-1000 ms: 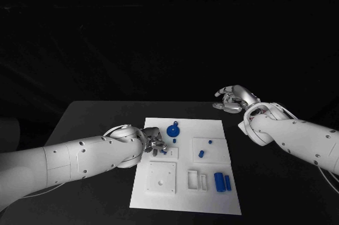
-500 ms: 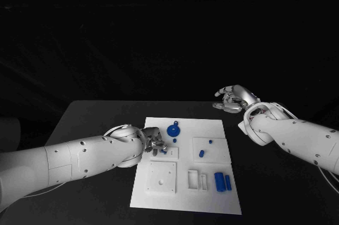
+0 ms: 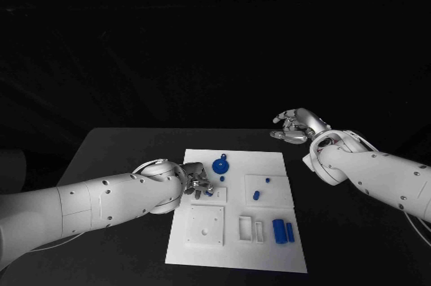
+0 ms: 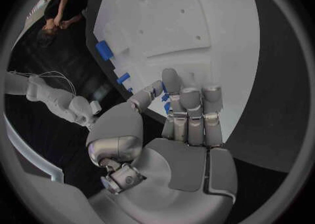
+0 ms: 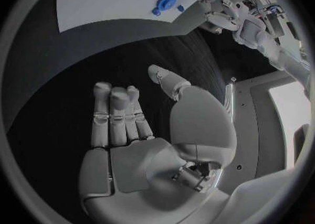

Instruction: Assemble the parts on the task board

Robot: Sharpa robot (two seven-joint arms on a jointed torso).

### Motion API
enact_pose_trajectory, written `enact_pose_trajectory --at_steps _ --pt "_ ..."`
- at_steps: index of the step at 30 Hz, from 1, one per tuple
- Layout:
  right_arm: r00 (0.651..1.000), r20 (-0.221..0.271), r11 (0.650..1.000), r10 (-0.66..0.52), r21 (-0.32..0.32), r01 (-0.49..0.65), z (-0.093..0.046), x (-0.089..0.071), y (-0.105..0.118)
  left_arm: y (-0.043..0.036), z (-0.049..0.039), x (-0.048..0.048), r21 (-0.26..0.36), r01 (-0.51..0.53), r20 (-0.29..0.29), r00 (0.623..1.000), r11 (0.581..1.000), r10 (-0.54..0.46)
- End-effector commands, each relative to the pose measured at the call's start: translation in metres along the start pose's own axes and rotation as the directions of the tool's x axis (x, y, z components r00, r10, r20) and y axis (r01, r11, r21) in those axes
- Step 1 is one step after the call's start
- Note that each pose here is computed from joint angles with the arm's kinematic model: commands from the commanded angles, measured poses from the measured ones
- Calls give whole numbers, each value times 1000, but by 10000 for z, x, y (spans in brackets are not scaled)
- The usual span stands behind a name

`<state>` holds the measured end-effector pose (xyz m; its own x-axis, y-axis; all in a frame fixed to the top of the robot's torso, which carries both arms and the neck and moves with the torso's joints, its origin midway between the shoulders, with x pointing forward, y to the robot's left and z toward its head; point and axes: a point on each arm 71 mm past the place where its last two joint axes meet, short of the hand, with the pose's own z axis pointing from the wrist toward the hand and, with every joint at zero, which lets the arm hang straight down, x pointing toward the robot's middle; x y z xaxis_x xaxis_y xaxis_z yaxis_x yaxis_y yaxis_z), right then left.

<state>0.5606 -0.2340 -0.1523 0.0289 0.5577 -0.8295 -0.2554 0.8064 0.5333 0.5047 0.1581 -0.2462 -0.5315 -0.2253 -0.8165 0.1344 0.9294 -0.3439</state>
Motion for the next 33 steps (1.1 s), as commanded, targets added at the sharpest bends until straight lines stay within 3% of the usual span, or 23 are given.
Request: enact_pose_trajectory --at_steps 1,28,33 --pt "1000 -12 1000 -7 -10 7 3 11 16 -9 -3 40 6 0 -24 1000 1000 0" --pt "1000 -15 1000 -8 -8 7 9 17 16 43 1 60 -20 -22 -62 998 1000 21" --pt "1000 -16 1000 -8 -8 8 15 23 18 4 3 83 -11 -24 -80 997 1000 23"
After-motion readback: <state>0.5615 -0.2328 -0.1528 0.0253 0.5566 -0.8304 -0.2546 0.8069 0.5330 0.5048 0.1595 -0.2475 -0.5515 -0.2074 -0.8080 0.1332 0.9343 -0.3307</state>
